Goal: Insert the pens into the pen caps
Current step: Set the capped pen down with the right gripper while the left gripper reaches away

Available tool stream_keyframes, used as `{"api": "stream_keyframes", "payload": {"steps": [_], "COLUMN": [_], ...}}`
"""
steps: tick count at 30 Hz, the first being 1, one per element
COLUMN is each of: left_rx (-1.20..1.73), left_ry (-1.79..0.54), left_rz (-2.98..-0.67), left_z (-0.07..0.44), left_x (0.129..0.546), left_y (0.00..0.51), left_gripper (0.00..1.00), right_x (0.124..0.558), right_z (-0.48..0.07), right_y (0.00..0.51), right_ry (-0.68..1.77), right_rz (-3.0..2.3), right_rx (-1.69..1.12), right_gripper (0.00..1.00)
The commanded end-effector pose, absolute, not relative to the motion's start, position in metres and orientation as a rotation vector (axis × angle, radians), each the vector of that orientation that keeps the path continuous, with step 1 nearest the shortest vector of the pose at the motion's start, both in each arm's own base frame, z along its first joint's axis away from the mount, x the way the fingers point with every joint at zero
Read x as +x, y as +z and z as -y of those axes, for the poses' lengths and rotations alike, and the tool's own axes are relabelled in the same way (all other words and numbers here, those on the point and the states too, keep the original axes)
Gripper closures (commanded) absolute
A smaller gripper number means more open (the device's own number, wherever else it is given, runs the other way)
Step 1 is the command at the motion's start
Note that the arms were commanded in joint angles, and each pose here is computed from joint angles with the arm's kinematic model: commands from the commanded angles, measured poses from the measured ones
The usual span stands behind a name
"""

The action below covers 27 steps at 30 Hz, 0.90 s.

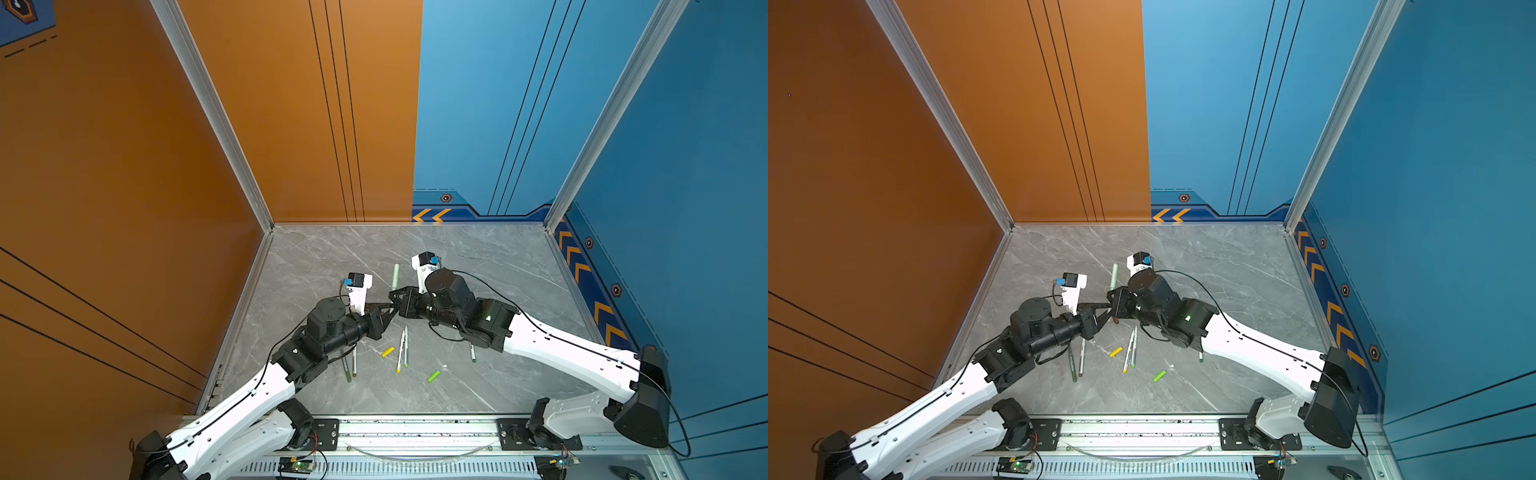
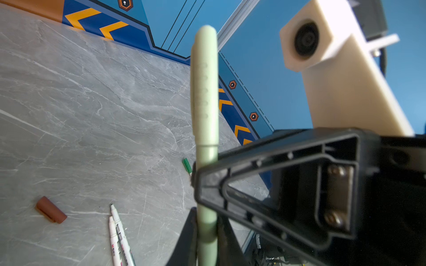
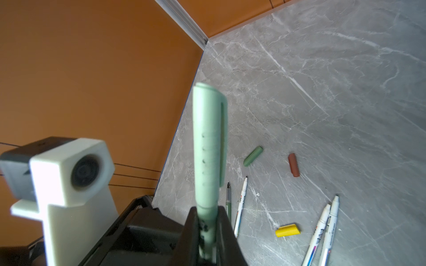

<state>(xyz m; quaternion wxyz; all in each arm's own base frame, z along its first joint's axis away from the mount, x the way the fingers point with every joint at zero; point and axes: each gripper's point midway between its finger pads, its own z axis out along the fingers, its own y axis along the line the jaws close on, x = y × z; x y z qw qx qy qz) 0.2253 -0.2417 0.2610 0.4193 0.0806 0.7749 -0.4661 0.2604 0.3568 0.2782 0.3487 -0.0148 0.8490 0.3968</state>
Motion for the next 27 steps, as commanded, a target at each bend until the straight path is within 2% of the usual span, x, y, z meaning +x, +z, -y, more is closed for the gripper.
{"api": "stream_keyframes", "payload": {"steps": [1,3,7,9,13,18,27], "left_rx": [0.258,0.268,0.273,0.280,0.271,0.176,0.138], "left_ry": [-1.194,-1.172,-1.097,-1.046,-0.922,-0.842,-0.859], "left_rz": [-1.940,-1.939,-1.935,-1.932,-1.954,-2.000,-2.055], "left_z": [0.241,0.236,0.219,0.210,0.192,0.180,0.185], "left_x": [0.210,0.206,0.200,0.198,0.200,0.218,0.235], "left_y": [0.260,0.256,0.248,0.244,0.234,0.221,0.214], "left_gripper": [0.56,0.40,0.26,0.22,0.18,0.18,0.18], "right_x": [0.289,0.291,0.288,0.282,0.262,0.238,0.229], "right_z": [-0.327,-0.318,-0.298,-0.285,-0.254,-0.219,-0.196], "right_y": [0.267,0.259,0.236,0.222,0.185,0.144,0.083], "right_ry": [0.882,0.854,0.766,0.703,0.584,0.480,0.327], "right_rz": [-2.165,-2.178,-2.264,-2.329,-2.496,-2.673,-2.873], "right_rx": [0.139,0.173,0.202,0.193,0.174,0.162,0.114], "right_gripper": [0.96,0.96,0.96,0.96,0.94,0.93,0.93]}}
